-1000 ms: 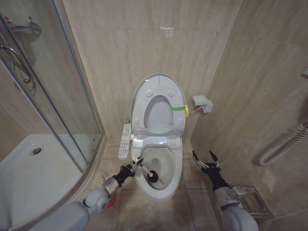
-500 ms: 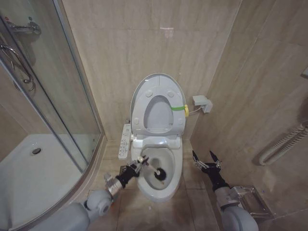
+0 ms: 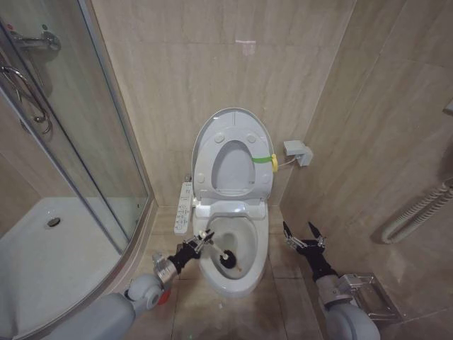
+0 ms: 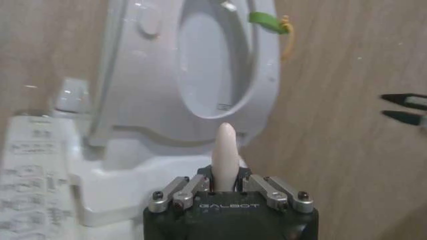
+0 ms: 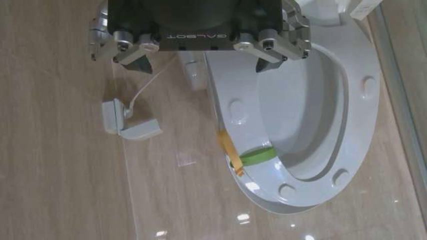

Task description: Open the toilet lid, clean the toilet bowl with a toilet brush, close the toilet lid, and flush.

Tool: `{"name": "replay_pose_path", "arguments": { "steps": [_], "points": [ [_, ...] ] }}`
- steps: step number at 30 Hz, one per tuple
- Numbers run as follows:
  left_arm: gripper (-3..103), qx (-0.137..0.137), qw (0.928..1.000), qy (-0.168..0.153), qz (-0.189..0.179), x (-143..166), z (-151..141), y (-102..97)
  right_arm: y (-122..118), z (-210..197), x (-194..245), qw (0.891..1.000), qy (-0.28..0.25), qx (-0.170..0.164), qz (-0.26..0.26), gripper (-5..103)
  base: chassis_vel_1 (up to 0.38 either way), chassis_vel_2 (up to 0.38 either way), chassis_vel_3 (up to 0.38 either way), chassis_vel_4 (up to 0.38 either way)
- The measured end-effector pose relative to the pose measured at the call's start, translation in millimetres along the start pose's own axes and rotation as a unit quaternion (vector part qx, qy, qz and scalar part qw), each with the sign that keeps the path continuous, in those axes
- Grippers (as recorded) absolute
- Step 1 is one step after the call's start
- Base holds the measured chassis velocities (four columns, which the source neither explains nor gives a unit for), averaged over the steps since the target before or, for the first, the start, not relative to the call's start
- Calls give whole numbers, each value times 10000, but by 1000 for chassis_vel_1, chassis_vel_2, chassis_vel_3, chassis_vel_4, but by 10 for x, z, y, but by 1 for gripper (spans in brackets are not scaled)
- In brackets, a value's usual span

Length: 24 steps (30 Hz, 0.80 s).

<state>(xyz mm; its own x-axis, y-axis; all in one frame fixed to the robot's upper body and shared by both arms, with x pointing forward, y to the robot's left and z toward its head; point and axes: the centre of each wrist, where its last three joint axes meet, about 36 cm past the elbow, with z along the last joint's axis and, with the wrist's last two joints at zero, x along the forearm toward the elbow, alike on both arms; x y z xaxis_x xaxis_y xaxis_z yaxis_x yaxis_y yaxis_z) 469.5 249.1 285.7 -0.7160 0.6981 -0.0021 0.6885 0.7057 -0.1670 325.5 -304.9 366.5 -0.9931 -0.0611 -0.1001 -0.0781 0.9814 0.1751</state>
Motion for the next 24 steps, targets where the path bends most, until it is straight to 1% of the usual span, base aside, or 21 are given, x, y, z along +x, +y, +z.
{"name": "replay_pose_path", "arguments": {
  "steps": [1, 4, 5, 7, 8, 10, 11, 13, 17, 18, 20, 21, 22, 24],
  "points": [
    [22, -25, 10000, -42, -36, -29, -32, 37, 0, 0, 0, 10000, 0, 0, 0, 100, 0, 0, 0, 0],
    [22, -20, 9999, -115, -25, -54, -89, 16, 0, 0, 0, 10000, 0, 0, 0, 100, 0, 0, 0, 0],
    [22, 5, 9998, -206, 59, -70, -158, -66, 0, 0, 0, 10000, 0, 0, 0, 100, 0, 0, 0, 0],
    [22, 47, 9995, -270, 150, -49, -208, -179, 0, 0, 0, 10000, 0, 0, 0, 100, 0, 0, 0, 0],
    [22, 47, 9995, -270, 150, -49, -208, -179, 0, 0, 0, 10000, 0, 0, 0, 100, 0, 0, 0, 0],
    [22, 118, 9991, -285, 277, 17, -211, -365, 0, 0, 0, 10000, 0, 0, 0, 100, 0, 0, 0, 0],
    [22, 140, 9991, -258, 303, 45, -183, -415, 0, 0, 0, 10000, 0, 0, 0, 100, 0, 0, 0, 0],
    [22, 148, 9991, -219, 318, 66, -140, -447, 0, 0, 0, 10000, 0, 0, 0, 100, 0, 0, 0, 0],
    [22, 138, 9995, -152, 252, 37, -32, -422, 0, 0, 0, 10000, 0, 0, 0, 100, 0, 0, 0, 0],
    [22, 126, 9997, -130, 157, -39, 36, -366, 0, 0, 0, 10000, 0, 0, 0, 100, 0, 0, 0, 0],
    [22, 105, 9998, -143, 63, -131, 75, -304, 0, 0, 0, 10000, 0, 0, 0, 100, 0, 0, 0, 0],
    [22, 84, 9998, -159, 10, -199, 87, -261, 0, 0, 0, 10000, 0, 0, 0, 100, 0, 0, 0, 0],
    [22, 84, 9998, -159, 10, -199, 87, -261, 0, 0, 0, 10000, 0, 0, 0, 100, 0, 0, 0, 0],
    [22, 6, 9998, -163, -92, -282, 81, -150, 0, 0, 0, 10000, 0, 0, 0, 100, 0, 0, 0, 0]
  ]
}}
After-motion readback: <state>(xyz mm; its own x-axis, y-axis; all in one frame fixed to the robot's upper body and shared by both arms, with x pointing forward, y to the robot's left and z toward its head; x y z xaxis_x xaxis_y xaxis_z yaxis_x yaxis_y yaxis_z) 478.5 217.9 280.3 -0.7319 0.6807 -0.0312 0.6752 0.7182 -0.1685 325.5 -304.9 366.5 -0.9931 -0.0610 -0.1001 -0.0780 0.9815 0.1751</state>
